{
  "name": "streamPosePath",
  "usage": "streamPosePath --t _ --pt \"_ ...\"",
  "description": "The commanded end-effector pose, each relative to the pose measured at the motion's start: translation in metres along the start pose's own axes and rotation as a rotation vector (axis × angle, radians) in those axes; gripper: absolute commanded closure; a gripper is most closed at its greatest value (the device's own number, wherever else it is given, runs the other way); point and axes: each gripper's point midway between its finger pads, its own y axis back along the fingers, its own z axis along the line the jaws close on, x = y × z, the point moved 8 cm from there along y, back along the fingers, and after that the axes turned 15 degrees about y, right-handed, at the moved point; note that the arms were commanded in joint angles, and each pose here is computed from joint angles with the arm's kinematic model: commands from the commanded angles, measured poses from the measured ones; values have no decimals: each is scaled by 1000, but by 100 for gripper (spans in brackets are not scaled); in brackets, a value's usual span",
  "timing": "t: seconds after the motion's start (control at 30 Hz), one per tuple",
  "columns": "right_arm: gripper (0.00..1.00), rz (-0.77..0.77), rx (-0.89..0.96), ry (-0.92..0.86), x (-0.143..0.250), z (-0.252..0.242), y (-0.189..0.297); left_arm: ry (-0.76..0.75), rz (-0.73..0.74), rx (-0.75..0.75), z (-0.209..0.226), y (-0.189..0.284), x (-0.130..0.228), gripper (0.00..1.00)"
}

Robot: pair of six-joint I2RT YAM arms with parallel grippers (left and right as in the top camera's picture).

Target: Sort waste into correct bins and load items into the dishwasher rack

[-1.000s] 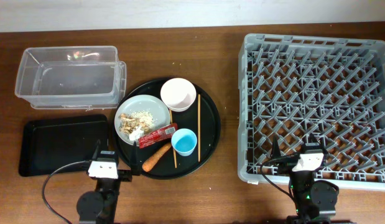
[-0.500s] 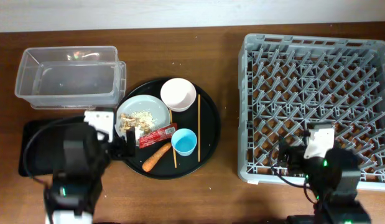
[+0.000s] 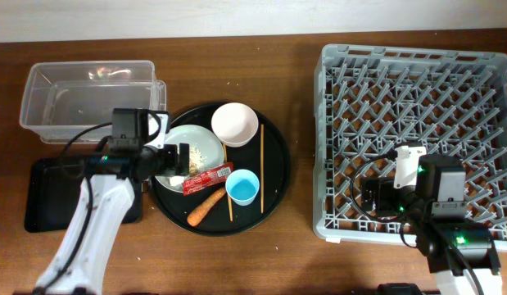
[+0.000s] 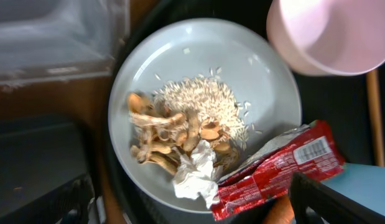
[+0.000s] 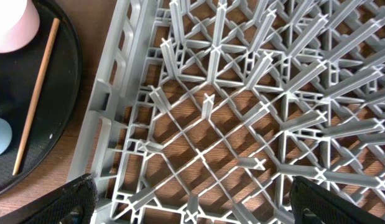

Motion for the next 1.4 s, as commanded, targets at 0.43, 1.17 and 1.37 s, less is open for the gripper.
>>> streamPosePath --t 0.43,1.17,1.37 --pt "2 21 -15 -9 -5 0 -5 5 229 -3 -2 -61 24 40" --pt "2 21 -15 -9 -5 0 -5 -18 -134 -242 -5 4 -78 86" --pt "2 21 -15 -9 -5 0 -5 110 -419 -282 36 18 -136 89"
